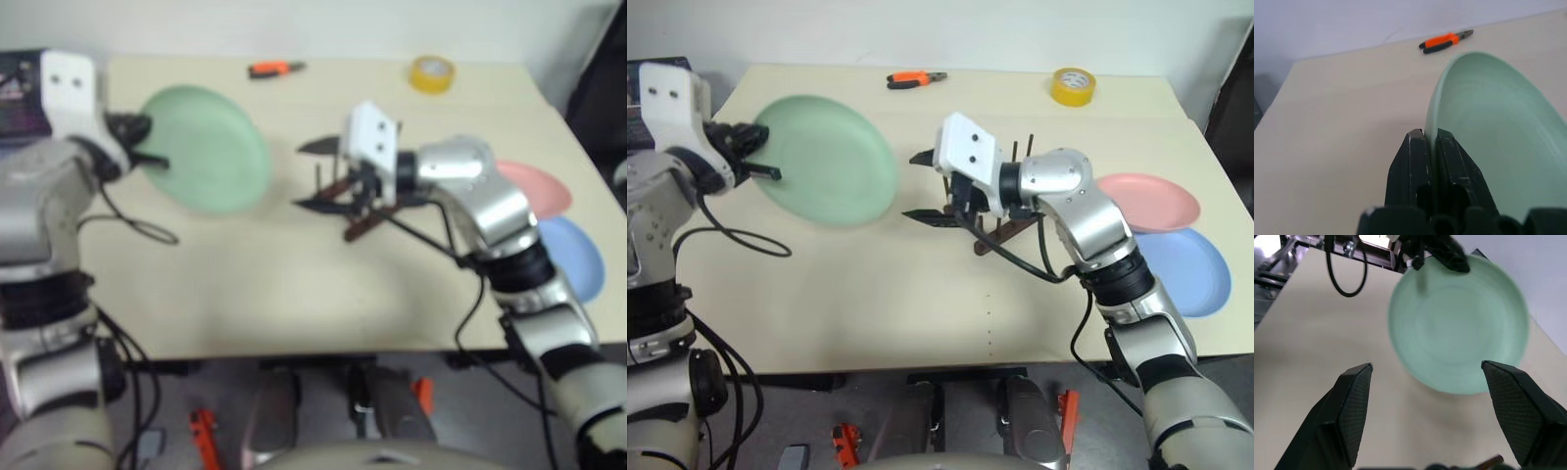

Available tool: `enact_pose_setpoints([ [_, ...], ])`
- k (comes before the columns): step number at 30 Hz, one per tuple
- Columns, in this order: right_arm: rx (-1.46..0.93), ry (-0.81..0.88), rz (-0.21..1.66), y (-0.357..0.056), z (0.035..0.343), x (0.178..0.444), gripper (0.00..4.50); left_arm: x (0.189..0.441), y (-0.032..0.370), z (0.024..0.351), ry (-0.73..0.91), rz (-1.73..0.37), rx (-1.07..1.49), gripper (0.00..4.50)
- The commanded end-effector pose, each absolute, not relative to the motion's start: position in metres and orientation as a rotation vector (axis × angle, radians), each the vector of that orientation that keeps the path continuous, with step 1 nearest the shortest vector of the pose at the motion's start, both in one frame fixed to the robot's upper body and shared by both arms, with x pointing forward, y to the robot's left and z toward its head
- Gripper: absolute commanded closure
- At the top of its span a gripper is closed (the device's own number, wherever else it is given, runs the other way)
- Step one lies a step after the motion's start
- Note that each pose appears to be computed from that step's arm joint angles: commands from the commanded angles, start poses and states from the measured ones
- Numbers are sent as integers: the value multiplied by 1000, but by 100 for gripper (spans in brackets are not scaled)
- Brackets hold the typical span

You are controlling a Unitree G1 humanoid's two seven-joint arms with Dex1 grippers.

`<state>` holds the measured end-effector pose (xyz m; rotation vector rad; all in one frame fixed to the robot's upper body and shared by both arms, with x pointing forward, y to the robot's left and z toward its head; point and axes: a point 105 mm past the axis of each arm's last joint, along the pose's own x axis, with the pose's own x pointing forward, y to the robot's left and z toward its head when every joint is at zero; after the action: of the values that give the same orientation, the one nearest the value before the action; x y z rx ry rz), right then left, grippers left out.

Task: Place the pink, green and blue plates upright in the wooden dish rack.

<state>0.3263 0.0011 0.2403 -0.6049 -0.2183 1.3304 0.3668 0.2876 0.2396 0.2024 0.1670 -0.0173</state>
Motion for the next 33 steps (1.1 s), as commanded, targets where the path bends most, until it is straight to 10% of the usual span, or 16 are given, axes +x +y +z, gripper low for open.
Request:
enact_pose_setpoints([
  [1, -605, -257, 1342, 0, 250, 323, 63, 362, 317, 207, 227, 96, 132, 449],
  [5, -599, -243, 1326, -6, 251, 326, 63, 360, 322, 152, 337, 135, 19, 449],
  [17, -583, -194, 1172, -50, 262, 343, 63, 338, 359, 165, 380, 183, 243, 118],
  [24, -508, -55, 1177, -109, 268, 334, 63, 310, 313, 237, 192, -158, 379, 118],
  [33, -530, 108, 1133, -164, 259, 325, 63, 285, 204, 223, 164, -707, 516, 118],
])
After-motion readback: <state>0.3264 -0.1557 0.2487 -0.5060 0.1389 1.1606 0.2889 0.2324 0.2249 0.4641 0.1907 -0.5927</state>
